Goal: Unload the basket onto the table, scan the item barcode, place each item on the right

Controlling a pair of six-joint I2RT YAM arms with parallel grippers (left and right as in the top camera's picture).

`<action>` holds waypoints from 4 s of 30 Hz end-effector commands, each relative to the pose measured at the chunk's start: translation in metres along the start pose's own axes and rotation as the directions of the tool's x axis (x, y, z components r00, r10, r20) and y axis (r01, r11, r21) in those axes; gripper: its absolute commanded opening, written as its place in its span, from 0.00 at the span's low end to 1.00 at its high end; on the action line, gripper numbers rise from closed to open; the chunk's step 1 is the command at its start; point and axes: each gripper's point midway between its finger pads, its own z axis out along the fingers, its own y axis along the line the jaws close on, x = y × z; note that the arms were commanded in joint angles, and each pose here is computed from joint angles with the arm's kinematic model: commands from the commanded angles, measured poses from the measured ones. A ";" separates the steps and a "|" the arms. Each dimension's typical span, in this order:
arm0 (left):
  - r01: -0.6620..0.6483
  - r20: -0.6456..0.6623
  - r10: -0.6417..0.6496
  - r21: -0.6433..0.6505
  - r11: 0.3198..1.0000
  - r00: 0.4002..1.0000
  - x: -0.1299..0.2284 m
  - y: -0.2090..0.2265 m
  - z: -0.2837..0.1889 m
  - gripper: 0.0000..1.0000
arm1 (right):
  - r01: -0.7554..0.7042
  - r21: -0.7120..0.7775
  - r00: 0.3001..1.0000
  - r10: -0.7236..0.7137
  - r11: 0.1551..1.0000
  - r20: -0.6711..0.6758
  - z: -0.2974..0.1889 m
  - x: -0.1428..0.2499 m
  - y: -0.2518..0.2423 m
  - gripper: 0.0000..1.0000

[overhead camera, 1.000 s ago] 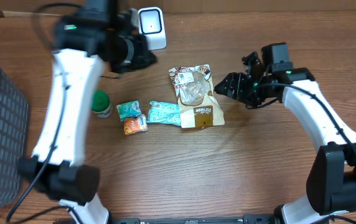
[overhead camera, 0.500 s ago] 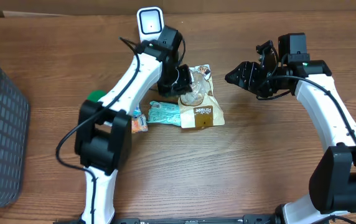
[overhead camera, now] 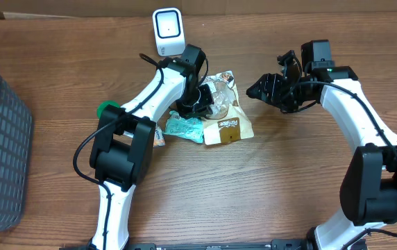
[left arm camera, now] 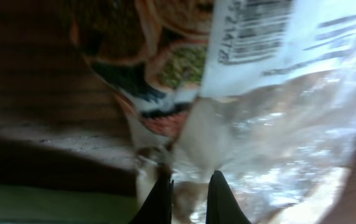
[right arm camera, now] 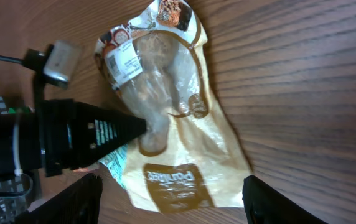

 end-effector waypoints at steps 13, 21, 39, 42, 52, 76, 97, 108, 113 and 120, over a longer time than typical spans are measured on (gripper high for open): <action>0.076 -0.111 -0.078 -0.018 0.997 0.991 0.031 0.022 0.025 0.04 | 0.093 0.011 0.995 -0.093 0.996 -0.030 0.037 -0.003 -0.022 0.72; 0.077 -0.113 -0.079 -0.021 0.997 0.990 0.032 0.022 0.025 0.04 | 0.081 -0.027 0.992 -0.083 0.996 -0.097 0.069 0.005 -0.053 0.76; 0.074 -0.110 -0.076 -0.018 0.997 0.991 0.031 0.021 0.025 0.04 | 0.076 -0.231 0.913 -0.161 0.970 -0.375 0.113 0.086 -0.014 0.64; 0.075 -0.110 -0.076 -0.018 0.997 0.991 0.031 0.021 0.025 0.04 | 0.034 -0.323 0.919 -0.157 0.946 -0.362 0.110 0.084 0.004 0.54; 0.063 -0.099 -0.064 -0.011 0.998 0.993 0.028 0.021 0.025 0.04 | -0.002 -0.337 0.937 -0.116 0.942 -0.331 0.113 0.071 0.010 0.15; -0.298 0.505 0.294 -0.075 0.952 0.812 0.032 0.055 -0.368 0.04 | 0.253 -0.325 0.935 -0.317 0.911 -0.159 -0.005 0.063 0.074 0.04; 0.081 0.629 0.050 -0.178 0.981 0.776 0.024 0.229 -0.442 0.27 | 0.560 -0.451 0.796 -0.603 0.695 0.059 -0.045 0.107 0.202 0.04; 0.094 0.585 0.029 -0.180 0.979 0.810 0.014 0.237 -0.427 1.00 | 0.538 -0.476 0.828 -0.541 0.696 0.147 -0.103 0.118 0.233 0.04; 0.094 0.586 0.030 -0.180 0.979 0.810 0.012 0.238 -0.427 1.00 | 0.521 -0.474 0.843 -0.516 0.710 0.153 -0.114 0.119 0.236 0.04; 0.094 0.587 0.030 -0.180 0.979 0.809 0.012 0.238 -0.427 1.00 | 0.488 -0.381 0.872 -0.454 0.785 0.181 -0.146 0.094 0.231 0.04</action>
